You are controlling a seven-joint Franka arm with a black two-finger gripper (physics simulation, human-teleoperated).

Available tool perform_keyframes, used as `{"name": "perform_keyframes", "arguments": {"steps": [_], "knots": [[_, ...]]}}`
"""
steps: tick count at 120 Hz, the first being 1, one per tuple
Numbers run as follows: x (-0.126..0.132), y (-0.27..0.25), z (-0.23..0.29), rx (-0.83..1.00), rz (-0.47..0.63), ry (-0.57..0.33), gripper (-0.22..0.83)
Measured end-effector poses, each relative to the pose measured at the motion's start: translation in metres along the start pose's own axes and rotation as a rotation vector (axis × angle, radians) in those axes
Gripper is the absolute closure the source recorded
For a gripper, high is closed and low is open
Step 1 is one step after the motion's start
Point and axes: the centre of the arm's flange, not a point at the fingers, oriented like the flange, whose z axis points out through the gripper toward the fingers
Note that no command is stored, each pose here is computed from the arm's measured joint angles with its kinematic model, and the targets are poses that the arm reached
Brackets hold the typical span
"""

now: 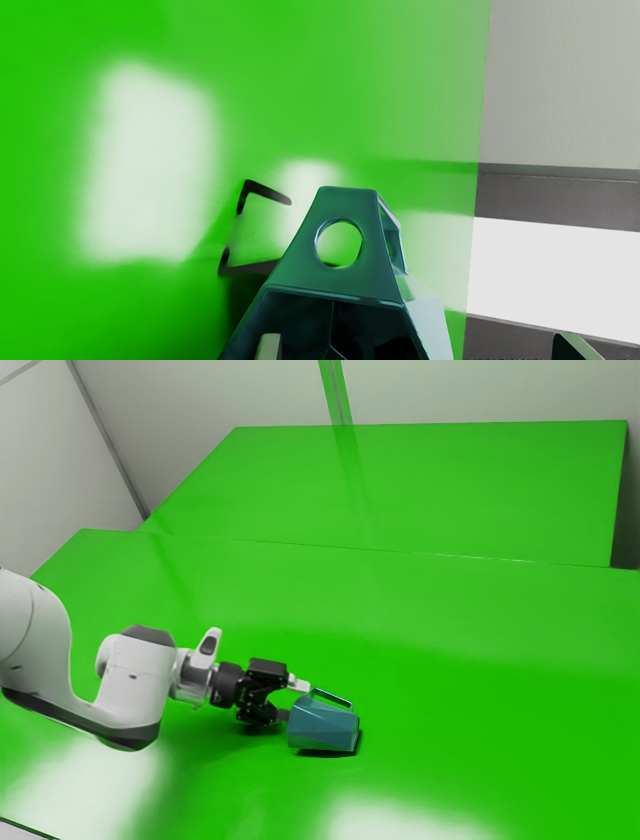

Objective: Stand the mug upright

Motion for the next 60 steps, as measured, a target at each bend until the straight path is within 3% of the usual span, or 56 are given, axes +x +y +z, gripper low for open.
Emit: {"name": "perform_keyframes", "arguments": {"steps": [22,43,60], "knots": [[-0.01,0.015,0.024,-0.021,0.038,-0.029,0.03],[-0.017,0.027,0.04,-0.004,0.069,-0.046,0.46],[-0.017,0.027,0.041,0.005,0.073,-0.042,0.65]]}}
